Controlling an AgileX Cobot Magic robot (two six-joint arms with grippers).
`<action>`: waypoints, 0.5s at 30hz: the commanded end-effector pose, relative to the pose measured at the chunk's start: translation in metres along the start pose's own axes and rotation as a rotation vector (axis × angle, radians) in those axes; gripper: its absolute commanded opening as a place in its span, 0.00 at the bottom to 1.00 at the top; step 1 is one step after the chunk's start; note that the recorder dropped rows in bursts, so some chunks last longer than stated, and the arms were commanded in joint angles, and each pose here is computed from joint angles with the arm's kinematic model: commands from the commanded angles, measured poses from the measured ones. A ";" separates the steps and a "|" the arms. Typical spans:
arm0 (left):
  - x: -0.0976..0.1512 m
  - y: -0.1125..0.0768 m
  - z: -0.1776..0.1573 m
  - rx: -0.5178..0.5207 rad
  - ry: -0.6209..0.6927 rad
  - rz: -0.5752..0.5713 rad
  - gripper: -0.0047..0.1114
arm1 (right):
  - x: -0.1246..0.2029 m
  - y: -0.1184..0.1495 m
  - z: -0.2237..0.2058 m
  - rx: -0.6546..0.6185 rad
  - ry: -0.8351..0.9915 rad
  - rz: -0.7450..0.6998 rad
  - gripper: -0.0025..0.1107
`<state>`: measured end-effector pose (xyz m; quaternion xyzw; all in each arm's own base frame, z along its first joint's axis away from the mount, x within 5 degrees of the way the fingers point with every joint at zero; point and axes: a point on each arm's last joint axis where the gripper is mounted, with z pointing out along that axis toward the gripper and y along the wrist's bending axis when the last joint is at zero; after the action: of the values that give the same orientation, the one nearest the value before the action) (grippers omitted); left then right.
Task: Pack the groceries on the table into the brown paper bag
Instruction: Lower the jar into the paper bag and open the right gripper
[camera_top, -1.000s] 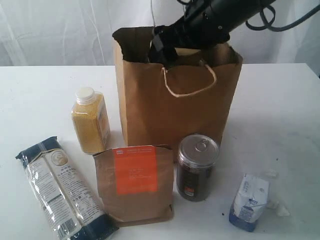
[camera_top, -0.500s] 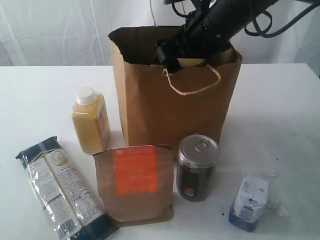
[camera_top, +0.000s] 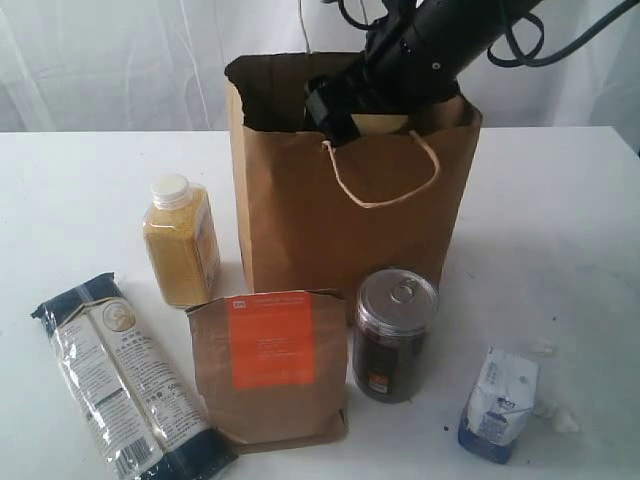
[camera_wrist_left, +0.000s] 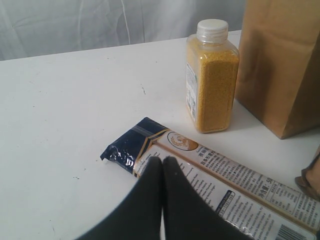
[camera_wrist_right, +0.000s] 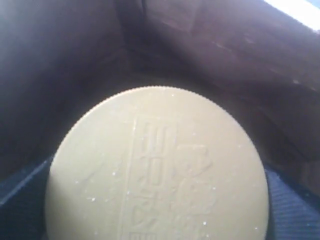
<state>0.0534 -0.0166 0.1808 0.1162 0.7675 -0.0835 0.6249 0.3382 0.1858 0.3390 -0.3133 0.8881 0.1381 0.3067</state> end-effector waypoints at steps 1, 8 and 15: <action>0.001 0.000 0.000 0.005 -0.003 -0.004 0.04 | -0.005 0.001 -0.009 0.014 -0.039 0.018 0.86; 0.001 0.000 0.000 0.005 -0.003 -0.004 0.04 | -0.008 0.000 -0.016 0.050 -0.071 0.007 0.95; 0.001 0.000 0.000 0.005 -0.003 -0.004 0.04 | -0.005 0.006 -0.018 0.040 -0.035 -0.013 0.95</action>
<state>0.0534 -0.0166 0.1808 0.1162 0.7675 -0.0835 0.6249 0.3346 0.1834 0.3451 -0.3046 0.8921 0.1232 0.3103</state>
